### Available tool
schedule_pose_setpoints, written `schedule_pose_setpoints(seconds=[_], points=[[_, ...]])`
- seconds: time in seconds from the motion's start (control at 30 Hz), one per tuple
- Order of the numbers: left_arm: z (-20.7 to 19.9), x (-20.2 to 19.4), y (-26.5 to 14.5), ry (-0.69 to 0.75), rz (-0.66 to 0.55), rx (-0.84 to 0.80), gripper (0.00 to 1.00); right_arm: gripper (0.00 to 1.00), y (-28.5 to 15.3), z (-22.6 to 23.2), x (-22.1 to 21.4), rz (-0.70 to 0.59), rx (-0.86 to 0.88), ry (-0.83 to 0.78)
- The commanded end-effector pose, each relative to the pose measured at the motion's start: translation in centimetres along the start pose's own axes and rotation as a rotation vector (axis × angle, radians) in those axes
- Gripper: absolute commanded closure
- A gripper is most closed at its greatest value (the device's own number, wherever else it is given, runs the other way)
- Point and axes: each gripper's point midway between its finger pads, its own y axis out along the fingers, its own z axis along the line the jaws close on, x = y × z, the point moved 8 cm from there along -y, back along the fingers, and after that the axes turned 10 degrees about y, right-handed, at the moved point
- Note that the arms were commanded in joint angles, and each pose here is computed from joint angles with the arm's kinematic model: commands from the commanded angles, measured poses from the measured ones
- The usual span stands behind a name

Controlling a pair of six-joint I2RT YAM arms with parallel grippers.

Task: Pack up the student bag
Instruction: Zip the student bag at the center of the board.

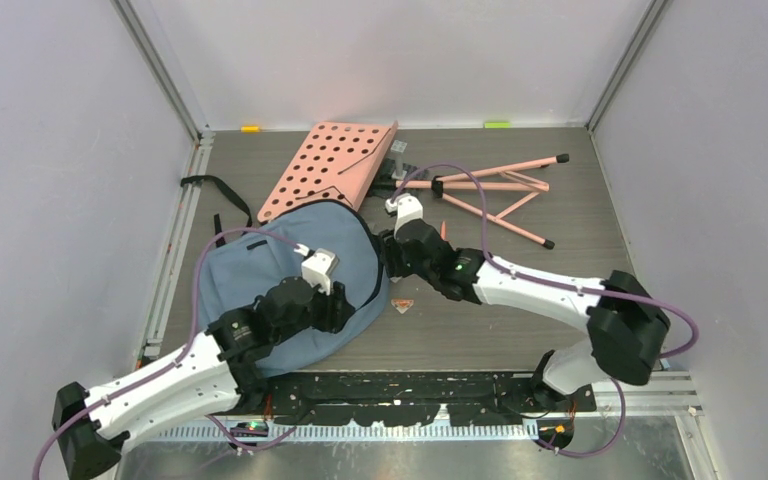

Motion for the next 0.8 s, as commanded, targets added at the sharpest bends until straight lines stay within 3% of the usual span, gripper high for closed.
schedule_pose_setpoints(seconds=[0.0, 0.13, 0.27, 0.5, 0.77], points=[[-1.2, 4.1, 0.5, 0.017, -0.088, -0.033, 0.47, 0.44, -3.5, -0.1, 1.5, -0.059, 0.070, 0.078], [-2.3, 5.5, 2.2, 0.056, -0.086, -0.080, 0.39, 0.28, -4.5, -1.1, 1.2, -0.064, 0.090, 0.131], [-3.0, 6.1, 3.8, 0.080, -0.064, -0.103, 0.37, 0.22, -4.7, -2.0, 1.2, -0.053, 0.146, 0.174], [-2.7, 5.8, 5.3, 0.136, -0.061, -0.066, 0.25, 0.22, -2.9, -2.8, 1.7, -0.016, 0.333, 0.233], [-2.8, 4.8, 6.3, 0.180, -0.032, -0.048, 0.20, 0.27, -0.3, -3.1, 2.1, 0.036, 0.363, 0.210]])
